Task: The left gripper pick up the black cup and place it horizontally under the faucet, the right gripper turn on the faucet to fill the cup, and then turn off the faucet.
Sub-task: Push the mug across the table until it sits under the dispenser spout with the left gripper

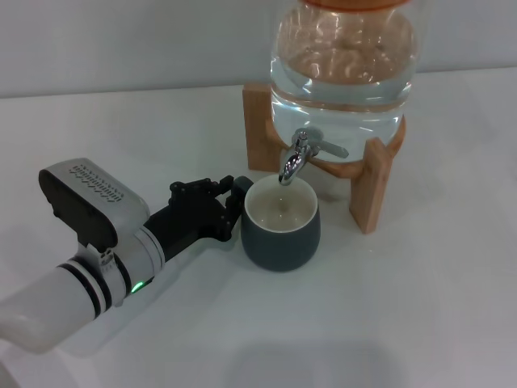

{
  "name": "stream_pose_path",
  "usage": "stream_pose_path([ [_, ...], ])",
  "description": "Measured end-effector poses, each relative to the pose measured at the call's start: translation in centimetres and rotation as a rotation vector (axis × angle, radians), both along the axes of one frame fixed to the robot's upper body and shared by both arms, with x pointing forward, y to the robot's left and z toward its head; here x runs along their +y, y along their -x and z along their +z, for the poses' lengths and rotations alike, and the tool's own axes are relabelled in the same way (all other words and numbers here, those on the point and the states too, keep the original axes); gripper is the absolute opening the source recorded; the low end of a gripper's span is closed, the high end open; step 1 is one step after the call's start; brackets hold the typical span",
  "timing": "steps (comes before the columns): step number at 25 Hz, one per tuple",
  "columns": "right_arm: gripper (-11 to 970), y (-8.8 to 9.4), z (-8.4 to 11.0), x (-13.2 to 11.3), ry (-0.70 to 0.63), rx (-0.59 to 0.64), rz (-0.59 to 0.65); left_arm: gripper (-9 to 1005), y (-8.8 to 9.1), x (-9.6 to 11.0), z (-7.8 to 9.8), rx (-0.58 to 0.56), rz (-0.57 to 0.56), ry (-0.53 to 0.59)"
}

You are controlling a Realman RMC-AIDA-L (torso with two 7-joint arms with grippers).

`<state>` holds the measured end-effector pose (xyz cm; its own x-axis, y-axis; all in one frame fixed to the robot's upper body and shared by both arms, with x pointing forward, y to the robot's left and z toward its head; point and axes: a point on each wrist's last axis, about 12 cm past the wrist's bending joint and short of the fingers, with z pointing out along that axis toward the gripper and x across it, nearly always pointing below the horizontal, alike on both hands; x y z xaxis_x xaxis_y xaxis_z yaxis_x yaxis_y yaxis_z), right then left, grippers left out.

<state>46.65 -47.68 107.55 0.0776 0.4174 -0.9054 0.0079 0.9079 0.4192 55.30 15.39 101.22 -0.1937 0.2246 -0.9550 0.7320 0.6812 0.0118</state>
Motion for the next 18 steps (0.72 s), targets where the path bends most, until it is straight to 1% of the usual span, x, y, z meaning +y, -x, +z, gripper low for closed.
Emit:
stream_pose_path([
  [11, 840, 0.16, -0.08, -0.03, -0.001, 0.002, -0.002, 251, 0.25, 0.02, -0.17, 0.009, 0.003, 0.005],
  [16, 840, 0.16, -0.07, -0.05, 0.001, 0.003, -0.001, 259, 0.0, 0.12, -0.02, 0.016, 0.04, 0.031],
  [18, 840, 0.2, -0.06, -0.08, 0.001, 0.003, -0.001, 262, 0.02, 0.1, -0.02, 0.016, 0.039, 0.031],
])
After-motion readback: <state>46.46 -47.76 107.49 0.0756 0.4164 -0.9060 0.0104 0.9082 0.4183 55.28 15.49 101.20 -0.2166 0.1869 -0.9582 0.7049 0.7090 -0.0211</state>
